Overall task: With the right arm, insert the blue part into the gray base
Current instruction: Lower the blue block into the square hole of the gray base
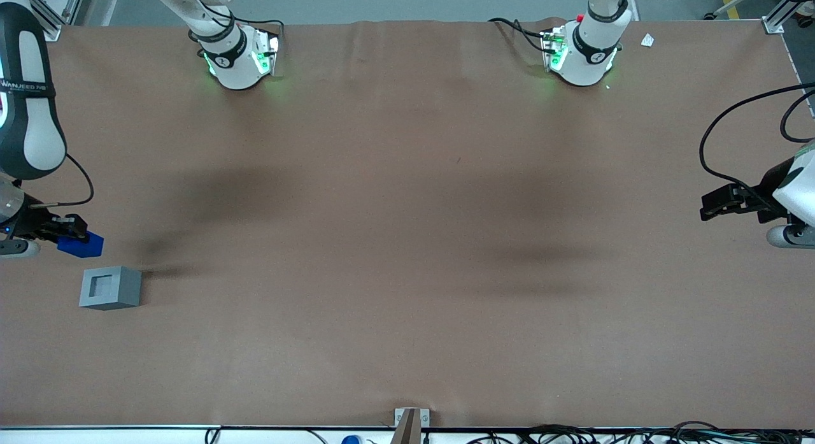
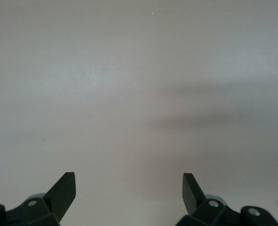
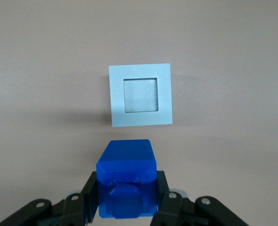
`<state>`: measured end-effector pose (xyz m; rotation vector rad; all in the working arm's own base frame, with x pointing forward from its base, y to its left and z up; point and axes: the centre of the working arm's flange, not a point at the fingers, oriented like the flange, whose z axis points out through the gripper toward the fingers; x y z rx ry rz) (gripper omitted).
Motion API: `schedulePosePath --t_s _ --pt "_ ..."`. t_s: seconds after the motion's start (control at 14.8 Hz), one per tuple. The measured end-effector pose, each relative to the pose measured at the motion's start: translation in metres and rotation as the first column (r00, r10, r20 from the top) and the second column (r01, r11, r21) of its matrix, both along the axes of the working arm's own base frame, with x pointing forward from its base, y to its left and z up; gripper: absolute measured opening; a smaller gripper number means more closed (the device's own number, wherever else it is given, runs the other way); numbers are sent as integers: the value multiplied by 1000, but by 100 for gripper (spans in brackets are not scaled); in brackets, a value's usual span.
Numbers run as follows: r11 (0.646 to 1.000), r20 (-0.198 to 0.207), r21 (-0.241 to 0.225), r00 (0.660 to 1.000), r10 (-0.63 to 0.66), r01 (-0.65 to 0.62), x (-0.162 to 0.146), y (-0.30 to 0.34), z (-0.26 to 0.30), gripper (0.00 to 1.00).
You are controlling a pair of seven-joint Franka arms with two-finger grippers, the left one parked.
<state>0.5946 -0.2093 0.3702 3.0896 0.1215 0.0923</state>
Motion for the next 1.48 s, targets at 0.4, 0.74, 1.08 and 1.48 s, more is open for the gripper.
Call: schedulePosePath --t_s 0.4,0.74,1.08,1.48 --pt "1000 -48 11 999 -15 16 21 -17 -7 51" --pt "1000 -56 19 998 -19 20 33 -20 -22 51" --pt "999 -70 25 997 -17 19 44 -22 -33 51" --pt "1000 -93 28 996 -11 14 68 -25 -39 51"
